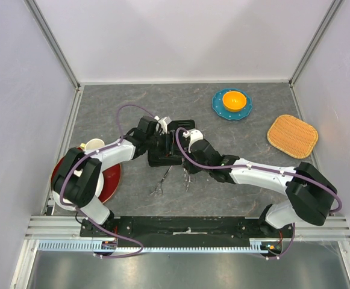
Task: Sort the hair-cutting tools
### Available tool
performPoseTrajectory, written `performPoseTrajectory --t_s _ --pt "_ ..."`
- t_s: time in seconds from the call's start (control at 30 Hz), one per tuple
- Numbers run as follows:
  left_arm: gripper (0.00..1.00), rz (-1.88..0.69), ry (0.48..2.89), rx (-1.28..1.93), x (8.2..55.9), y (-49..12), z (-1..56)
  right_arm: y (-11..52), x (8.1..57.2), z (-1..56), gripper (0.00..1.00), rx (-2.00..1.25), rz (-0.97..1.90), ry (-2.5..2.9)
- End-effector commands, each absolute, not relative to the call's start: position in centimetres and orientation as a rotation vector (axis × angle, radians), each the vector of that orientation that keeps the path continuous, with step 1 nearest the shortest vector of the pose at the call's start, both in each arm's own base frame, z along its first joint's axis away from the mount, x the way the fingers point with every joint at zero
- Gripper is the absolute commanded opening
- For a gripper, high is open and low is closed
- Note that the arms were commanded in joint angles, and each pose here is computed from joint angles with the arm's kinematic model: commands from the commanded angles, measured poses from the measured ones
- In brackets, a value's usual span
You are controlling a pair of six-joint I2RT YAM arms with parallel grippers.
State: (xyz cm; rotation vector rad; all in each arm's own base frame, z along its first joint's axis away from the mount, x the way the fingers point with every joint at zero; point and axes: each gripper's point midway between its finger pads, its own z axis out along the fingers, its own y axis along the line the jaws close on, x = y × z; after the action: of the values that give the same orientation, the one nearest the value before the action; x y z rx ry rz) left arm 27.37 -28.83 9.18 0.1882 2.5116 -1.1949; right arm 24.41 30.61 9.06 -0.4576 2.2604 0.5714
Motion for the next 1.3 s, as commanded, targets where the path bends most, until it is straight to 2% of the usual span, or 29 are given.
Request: performPoseTrajectory --t_s 0.0,0.23,0.33,0.37,0.4,0.5,0.53,0.57,0.63,0.67,0.77,0.87,1.0,1.13,1.27 --pt "0.53 -1.213 2.467 0.194 28.6 -30.4 10.2 31.8 24.8 9.9 0.0 -0.4 0.633 2.209" --pt "0.34 -1.206 2.496 0.211 28.3 -30.8 9.5 32.2 24.6 9.5 0.0 -0.391 0.653 2.215" --pt "0.19 -1.197 2.504 0.22 28.3 -30.9 9.4 32.2 24.6 9.4 0.0 -0.388 0.653 2.215" --pt "0.09 -1.194 2.503 0.225 28.3 -31.0 9.4 32.1 24.6 9.3 0.0 -0.388 0.651 2.218" --pt "0.04 -1.194 2.506 0.23 28.2 -31.0 9.3 32.2 24.6 9.3 0.0 -0.387 0.651 2.218" --pt "0.02 -1.18 2.486 0.231 28.3 -30.9 9.8 32.1 24.6 9.4 0.0 -0.365 0.654 2.224" --pt "0.02 -1.171 2.473 0.232 28.4 -30.8 10.3 32.0 24.5 9.4 0.04 -0.364 0.646 2.233" --pt "0.02 -1.157 2.474 0.235 28.4 -30.6 10.4 32.0 24.7 9.8 0.17 -0.341 0.641 2.232" --pt "0.02 -1.127 2.453 0.236 29.1 -30.6 11.4 31.7 24.7 10.3 0.37 -0.323 0.633 2.237" --pt "0.02 -1.099 2.452 0.243 29.6 -30.4 12.0 31.8 25.1 11.2 0.54 -0.304 0.638 2.219" --pt "0.02 -1.057 2.44 0.242 30.8 -30.2 13.8 31.2 25.4 13.5 0.76 -0.254 0.627 2.194" --pt "0.02 -1.057 2.415 0.223 32.0 -29.9 16.5 30.4 25.8 17.1 0.87 -0.191 0.638 2.126" --pt "0.02 -1.081 2.372 0.129 34.0 -28.9 20.8 28.7 26.3 21.9 0.96 -0.072 0.672 2.019" --pt "0.02 -1.164 2.317 -0.06 35.9 -27.2 26.2 26.5 28.1 24.5 0.98 0.081 0.725 1.981" --pt "0.02 -1.26 2.202 -0.269 38.3 -23.0 31.5 25.2 30.1 27.3 0.98 0.161 0.819 1.917"
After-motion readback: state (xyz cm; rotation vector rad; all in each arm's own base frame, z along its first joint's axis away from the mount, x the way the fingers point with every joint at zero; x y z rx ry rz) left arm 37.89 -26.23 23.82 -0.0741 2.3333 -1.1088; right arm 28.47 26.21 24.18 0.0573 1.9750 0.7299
